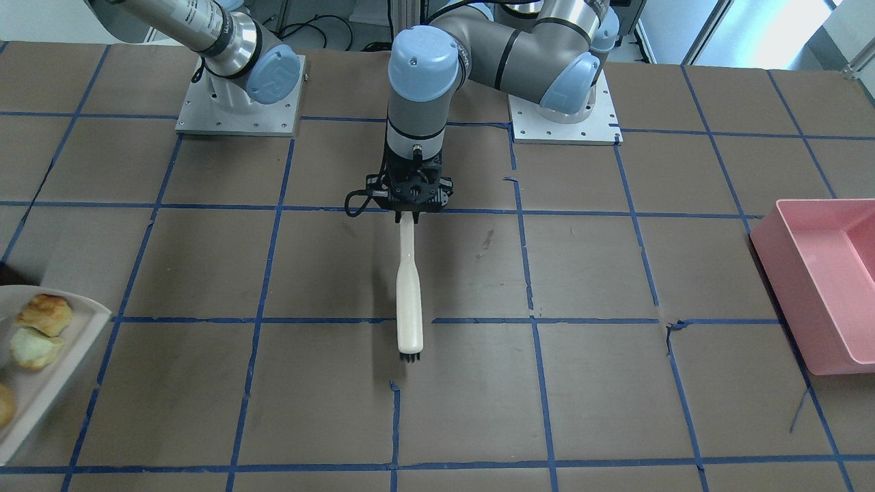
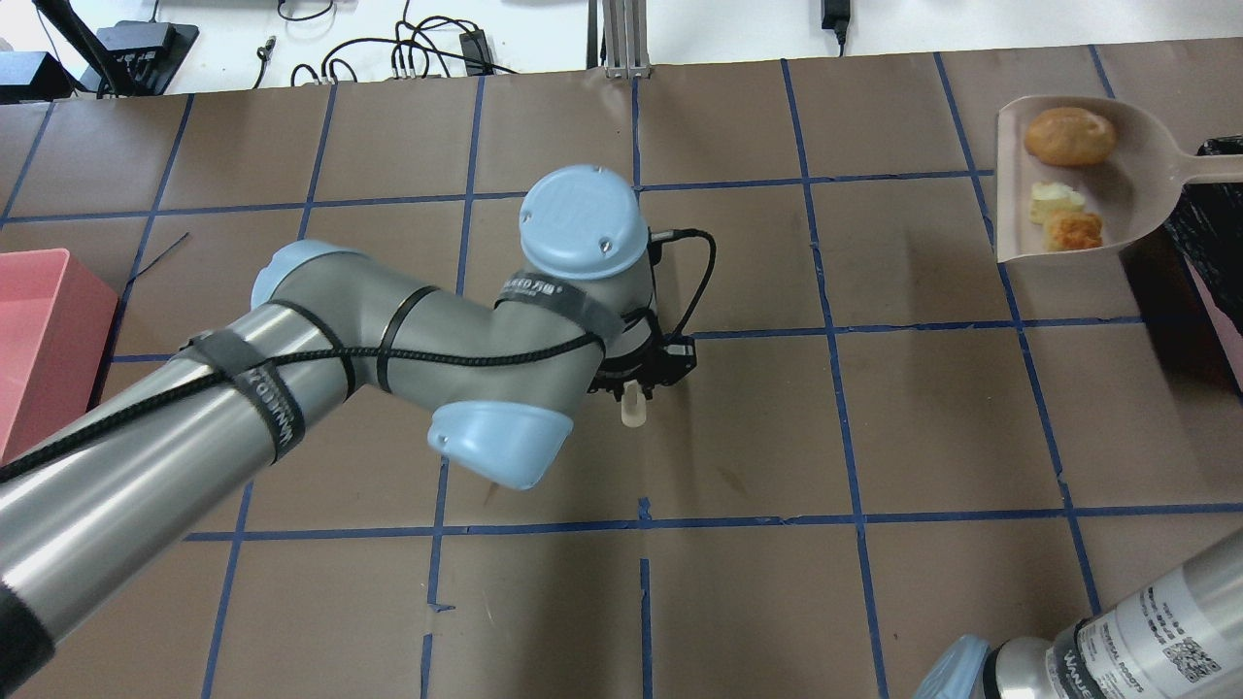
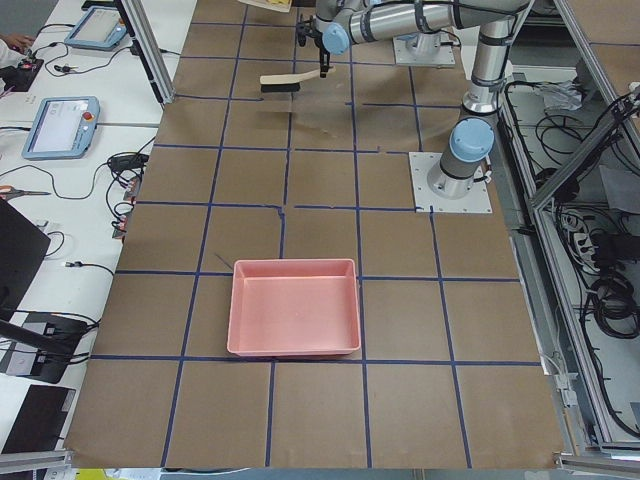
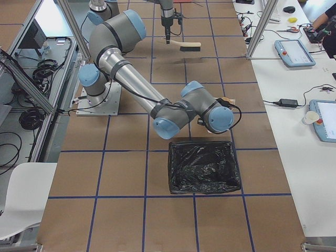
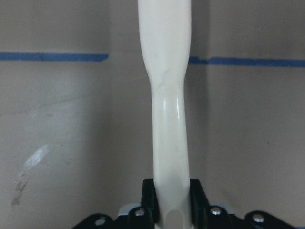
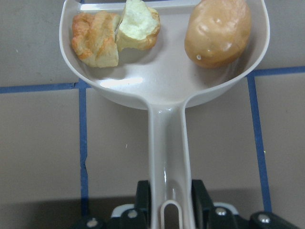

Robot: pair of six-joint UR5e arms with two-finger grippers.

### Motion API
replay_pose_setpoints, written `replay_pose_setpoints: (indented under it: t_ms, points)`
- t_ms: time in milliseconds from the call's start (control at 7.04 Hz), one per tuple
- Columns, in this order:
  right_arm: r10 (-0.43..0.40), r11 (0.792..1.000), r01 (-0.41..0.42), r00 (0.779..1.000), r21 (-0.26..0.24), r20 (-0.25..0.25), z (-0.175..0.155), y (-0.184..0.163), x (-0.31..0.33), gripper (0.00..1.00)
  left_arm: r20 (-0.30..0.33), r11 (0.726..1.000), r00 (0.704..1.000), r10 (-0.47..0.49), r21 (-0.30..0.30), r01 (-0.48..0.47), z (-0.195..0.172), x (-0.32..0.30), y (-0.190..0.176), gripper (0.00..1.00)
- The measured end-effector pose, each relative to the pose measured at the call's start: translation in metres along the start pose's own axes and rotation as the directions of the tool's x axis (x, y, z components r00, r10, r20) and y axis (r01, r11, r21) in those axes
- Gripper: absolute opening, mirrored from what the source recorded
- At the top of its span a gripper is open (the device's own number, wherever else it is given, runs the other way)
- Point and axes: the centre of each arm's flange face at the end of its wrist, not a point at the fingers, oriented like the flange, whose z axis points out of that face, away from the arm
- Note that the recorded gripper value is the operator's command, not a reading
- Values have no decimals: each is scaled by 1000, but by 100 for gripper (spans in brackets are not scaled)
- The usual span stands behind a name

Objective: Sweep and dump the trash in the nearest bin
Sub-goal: 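Lift the loaded dustpan away with the right gripper while left draws brush back, then tip the dustpan over the black bin with the right gripper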

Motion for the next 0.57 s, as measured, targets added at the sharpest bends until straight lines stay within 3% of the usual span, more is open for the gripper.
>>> replay_pose_setpoints:
  t_ms: [284,568]
  points:
    - [94,994,-99,988,-38,-120,-81,72,-26,0,9,1000,1000,16,-24,-16,10,-18,46,5]
    - [142,980,-164,973,-113,-183,-150,111,-52,0,5,998,998,60,-33,-60,12,-16,61,5]
